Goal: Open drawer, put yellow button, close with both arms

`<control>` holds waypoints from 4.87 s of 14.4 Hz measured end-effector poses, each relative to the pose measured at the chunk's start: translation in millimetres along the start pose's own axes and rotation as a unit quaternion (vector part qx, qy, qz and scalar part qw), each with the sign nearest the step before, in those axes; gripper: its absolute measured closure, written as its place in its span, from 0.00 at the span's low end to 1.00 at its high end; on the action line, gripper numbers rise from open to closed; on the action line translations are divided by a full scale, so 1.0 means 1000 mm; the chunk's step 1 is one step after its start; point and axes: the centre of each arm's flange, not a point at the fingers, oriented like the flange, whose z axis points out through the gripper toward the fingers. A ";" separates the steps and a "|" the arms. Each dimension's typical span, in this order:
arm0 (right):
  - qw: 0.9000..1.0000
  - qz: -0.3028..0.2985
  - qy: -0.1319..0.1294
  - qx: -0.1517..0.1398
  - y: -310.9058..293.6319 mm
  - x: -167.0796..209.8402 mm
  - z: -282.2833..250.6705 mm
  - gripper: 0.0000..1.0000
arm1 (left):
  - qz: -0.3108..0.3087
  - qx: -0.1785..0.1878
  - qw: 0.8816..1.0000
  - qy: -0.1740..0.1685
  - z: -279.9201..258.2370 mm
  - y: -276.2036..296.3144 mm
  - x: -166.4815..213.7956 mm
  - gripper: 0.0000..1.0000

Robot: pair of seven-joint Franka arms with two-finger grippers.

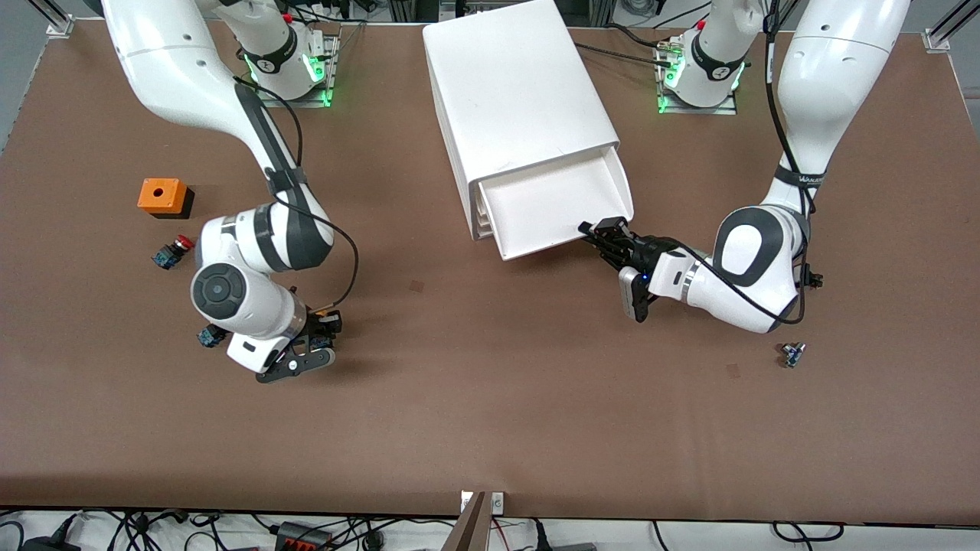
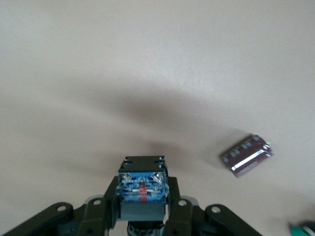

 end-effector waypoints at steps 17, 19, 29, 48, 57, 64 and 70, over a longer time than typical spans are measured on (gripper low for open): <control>0.992 -0.030 0.104 0.059 -0.241 -0.008 -0.208 0.59 | -0.250 0.349 0.903 -0.034 -0.150 0.102 -0.001 0.00; 0.992 -0.026 0.106 0.064 -0.275 -0.017 -0.206 0.59 | -0.246 0.419 0.872 -0.061 -0.150 0.104 0.000 0.00; 0.994 0.038 0.080 0.069 -0.406 -0.057 -0.148 0.59 | -0.380 0.444 0.811 0.014 -0.184 0.084 -0.013 0.00; 0.997 0.038 0.043 0.045 -0.450 -0.079 -0.099 0.59 | -0.402 0.403 0.822 0.023 -0.190 0.082 -0.019 0.00; 0.996 0.051 0.047 0.048 -0.452 -0.077 -0.093 0.35 | -0.415 0.402 0.815 0.029 -0.189 0.082 -0.019 0.00; 0.987 0.097 0.098 0.080 -0.424 -0.055 -0.163 0.00 | -0.419 0.404 0.813 0.034 -0.185 0.086 -0.014 0.00; 0.983 0.137 0.112 0.041 -0.272 -0.004 -0.205 0.00 | -0.435 0.422 0.791 0.085 -0.121 0.121 0.036 0.00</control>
